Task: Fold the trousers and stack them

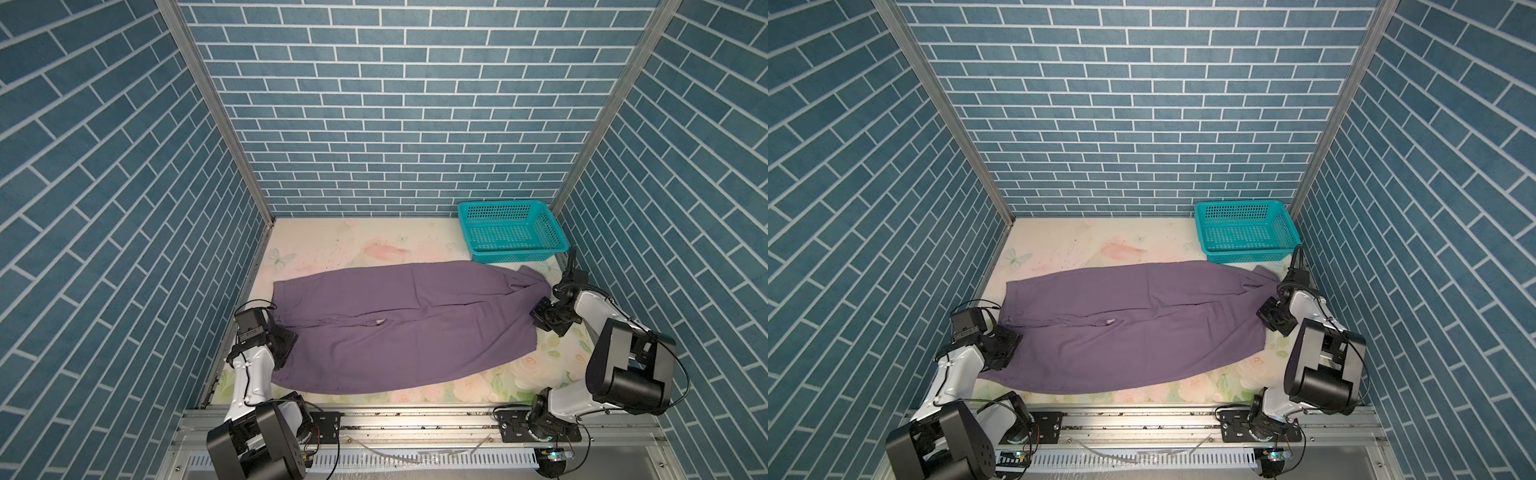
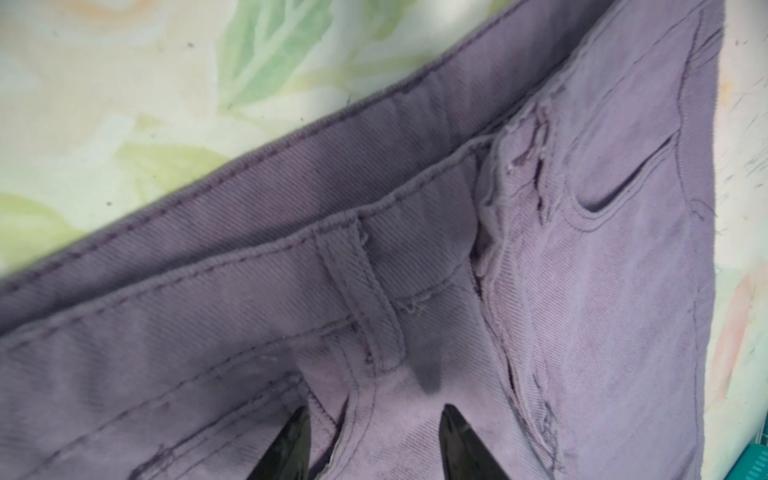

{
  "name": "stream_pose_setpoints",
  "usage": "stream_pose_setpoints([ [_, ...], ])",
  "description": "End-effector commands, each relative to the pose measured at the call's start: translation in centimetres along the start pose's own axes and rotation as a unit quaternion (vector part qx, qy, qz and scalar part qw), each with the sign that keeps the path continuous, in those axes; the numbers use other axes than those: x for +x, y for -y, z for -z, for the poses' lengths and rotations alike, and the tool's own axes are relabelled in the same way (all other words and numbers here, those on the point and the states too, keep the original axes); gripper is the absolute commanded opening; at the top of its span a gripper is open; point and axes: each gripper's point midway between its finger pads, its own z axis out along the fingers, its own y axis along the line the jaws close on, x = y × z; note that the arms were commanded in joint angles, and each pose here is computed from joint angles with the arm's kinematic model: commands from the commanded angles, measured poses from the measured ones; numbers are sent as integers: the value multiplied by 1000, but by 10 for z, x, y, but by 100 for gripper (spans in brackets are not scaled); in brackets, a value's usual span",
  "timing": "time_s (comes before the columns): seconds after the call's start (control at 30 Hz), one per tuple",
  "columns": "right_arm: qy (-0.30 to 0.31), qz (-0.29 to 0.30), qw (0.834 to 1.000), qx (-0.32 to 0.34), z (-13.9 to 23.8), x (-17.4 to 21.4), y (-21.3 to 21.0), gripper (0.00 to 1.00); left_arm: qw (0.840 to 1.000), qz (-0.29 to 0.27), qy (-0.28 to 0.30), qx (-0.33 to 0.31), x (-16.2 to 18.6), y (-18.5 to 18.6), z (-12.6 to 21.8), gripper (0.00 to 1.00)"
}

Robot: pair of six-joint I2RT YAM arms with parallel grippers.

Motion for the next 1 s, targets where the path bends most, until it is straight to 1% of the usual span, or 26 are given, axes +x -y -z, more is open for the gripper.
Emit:
stream_pose_setpoints([
  [0.0,31,38,999,5,32,-22,-25,0,1000,-7,-2,-7,3,-5,-1,52],
  [0.07,42,78,996,28,45,-26,-42,0,1000,-7,0,-5,2,-3,0,52],
  [0.13,51,128,989,53,50,-27,-60,0,1000,-7,2,-4,1,-1,1,52],
  [0.17,56,167,981,78,48,-25,-72,0,1000,-8,4,-5,-1,-1,1,52],
  [0.23,52,217,969,110,39,-20,-91,0,1000,-10,4,-7,-2,-1,2,52],
  [0.27,43,238,963,118,29,-14,-103,0,1000,-11,4,-8,-3,0,2,52],
  [0.3,36,247,961,119,22,-11,-109,0,1000,-11,3,-7,-3,1,2,52],
  [0.33,30,255,959,116,12,-7,-117,4,1000,-11,3,-6,-4,2,3,52],
  [0.37,24,257,960,112,3,-2,-124,20,1000,-12,3,-6,-4,2,4,52],
  [0.4,20,256,961,104,-3,0,-129,32,1000,-12,3,-6,-5,3,4,52],
  [0.43,18,252,963,96,-6,1,-132,39,1000,-13,3,-7,-5,3,5,52],
  [0.5,22,251,963,91,-5,1,-133,47,1000,-14,4,-8,-5,4,7,52],
  [0.57,38,260,959,106,4,-4,-127,49,1000,-14,6,-10,-6,3,7,52],
  [0.63,54,262,956,121,14,-9,-116,48,1000,-14,7,-11,-5,2,7,52],
  [0.67,59,258,956,126,19,-10,-108,45,1000,-13,7,-12,-5,1,6,52],
  [0.7,61,250,958,127,22,-10,-99,39,1000,-11,7,-12,-4,0,6,52],
  [0.73,64,240,960,125,26,-11,-91,31,1000,-10,6,-13,-4,-1,5,52],
  [0.77,62,227,964,122,27,-11,-81,17,1000,-10,6,-14,-3,-1,5,52],
  [0.8,59,212,968,118,28,-10,-71,7,1000,-10,5,-14,-3,-2,4,52],
  [0.83,53,197,972,114,26,-9,-62,1,1000,-10,5,-14,-3,-2,4,52],
  [0.9,32,161,982,95,20,-4,-46,0,1000,-13,4,-16,-2,-3,4,51],
  [0.93,23,149,985,82,16,-2,-43,2,1000,-13,3,-17,-1,-4,3,48],
  [0.97,11,139,988,70,11,1,-41,7,1000,-14,3,-19,-1,-5,3,45],
])
